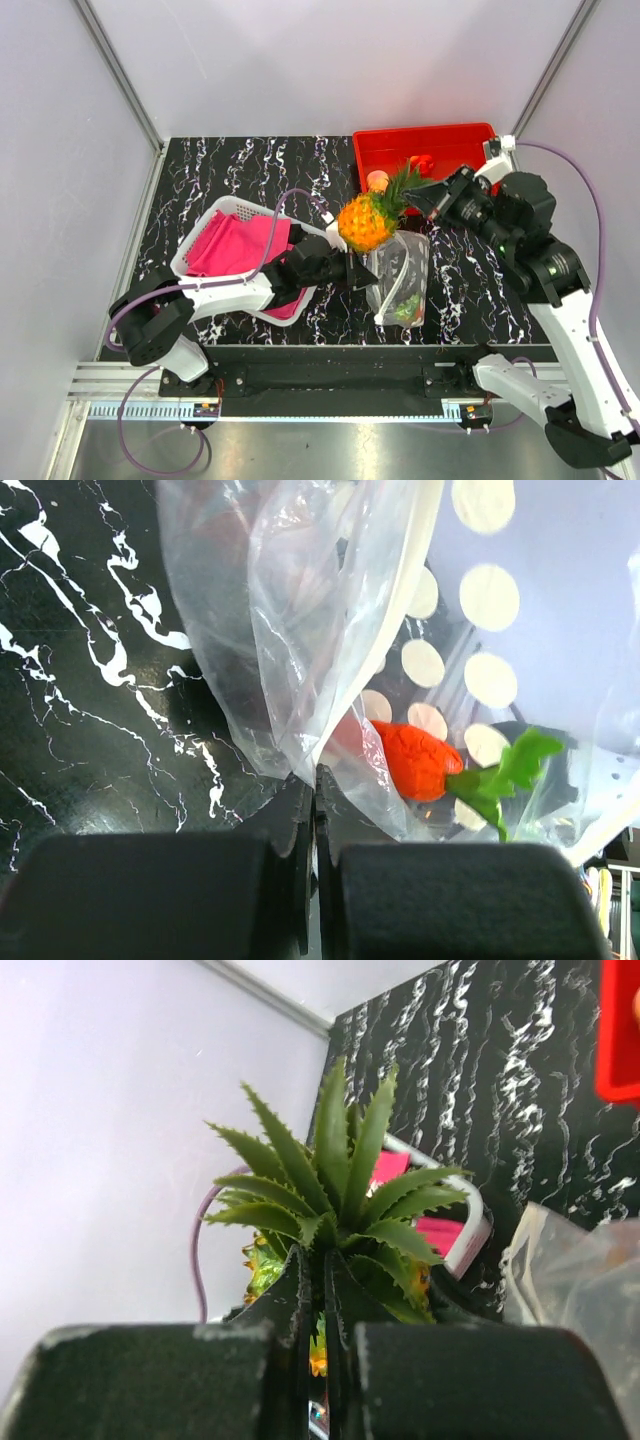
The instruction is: Open the zip-top bag and remove the fake food
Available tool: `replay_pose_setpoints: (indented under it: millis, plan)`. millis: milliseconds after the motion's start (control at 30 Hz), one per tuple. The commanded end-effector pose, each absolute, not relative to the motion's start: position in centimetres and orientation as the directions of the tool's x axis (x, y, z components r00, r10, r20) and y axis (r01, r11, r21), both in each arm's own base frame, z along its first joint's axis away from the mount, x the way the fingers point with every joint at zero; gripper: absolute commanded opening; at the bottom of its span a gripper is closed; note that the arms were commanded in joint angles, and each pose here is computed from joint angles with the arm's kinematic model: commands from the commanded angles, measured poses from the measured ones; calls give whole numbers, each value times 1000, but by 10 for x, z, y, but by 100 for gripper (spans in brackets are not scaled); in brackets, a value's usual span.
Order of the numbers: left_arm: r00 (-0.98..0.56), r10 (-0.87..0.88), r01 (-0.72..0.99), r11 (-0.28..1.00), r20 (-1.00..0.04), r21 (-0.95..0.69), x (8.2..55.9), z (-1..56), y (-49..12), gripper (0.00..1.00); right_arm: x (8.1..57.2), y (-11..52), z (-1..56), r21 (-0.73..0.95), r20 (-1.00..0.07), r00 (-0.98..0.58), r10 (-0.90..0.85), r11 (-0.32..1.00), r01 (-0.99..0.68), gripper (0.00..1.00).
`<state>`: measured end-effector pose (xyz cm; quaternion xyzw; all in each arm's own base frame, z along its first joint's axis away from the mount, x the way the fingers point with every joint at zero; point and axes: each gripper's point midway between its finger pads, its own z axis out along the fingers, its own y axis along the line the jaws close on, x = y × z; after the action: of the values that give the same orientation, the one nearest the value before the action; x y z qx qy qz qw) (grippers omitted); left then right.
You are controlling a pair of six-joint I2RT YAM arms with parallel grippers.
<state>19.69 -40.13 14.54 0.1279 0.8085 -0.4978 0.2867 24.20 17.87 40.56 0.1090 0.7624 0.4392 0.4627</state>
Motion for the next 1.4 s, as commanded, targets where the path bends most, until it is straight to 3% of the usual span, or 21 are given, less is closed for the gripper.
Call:
replay_pose_setpoints:
  millis: [0, 333, 500, 667, 867, 900, 1067, 1167, 1267, 1367]
  plan:
    - [-759, -132, 539, 422, -638, -729, 202, 185, -403, 0, 287, 170, 424, 685, -713, -423, 559, 685, -249, 0]
    - [-678, -165, 575, 487, -716, -657, 202, 222, -370, 0, 409, 92, 387, 543, -806, -287, 517, 840, -10, 0]
    - [-687, -172, 600, 415, -706, -684, 196, 236, -380, 0, 474, 48, 348, 484, -826, -281, 489, 870, 95, 0]
    - [-700, -151, 591, 426, -698, -685, 200, 223, -388, 0, 531, -5, 295, 501, -781, -309, 542, 840, 207, 0]
    - [-713, -133, 594, 406, -689, -694, 206, 218, -401, 0, 558, -38, 242, 504, -714, -378, 589, 807, 307, 1]
    - [-719, -125, 591, 407, -684, -696, 207, 214, -404, 0, 559, -40, 236, 492, -707, -392, 589, 807, 326, 5]
    - [-719, -122, 594, 403, -684, -696, 210, 217, -409, 0, 546, -40, 213, 444, -664, -477, 576, 817, 368, 54]
    - [-720, -130, 590, 403, -682, -700, 210, 219, -407, 0, 527, -44, 216, 413, -654, -488, 578, 813, 411, 73]
    - [-717, -139, 587, 408, -683, -699, 211, 221, -405, 0, 494, -29, 222, 432, -600, -526, 603, 797, 421, 74]
    - [-709, -155, 580, 427, -688, -694, 213, 222, -401, 0, 458, 6, 241, 378, -649, -556, 519, 855, 356, 75]
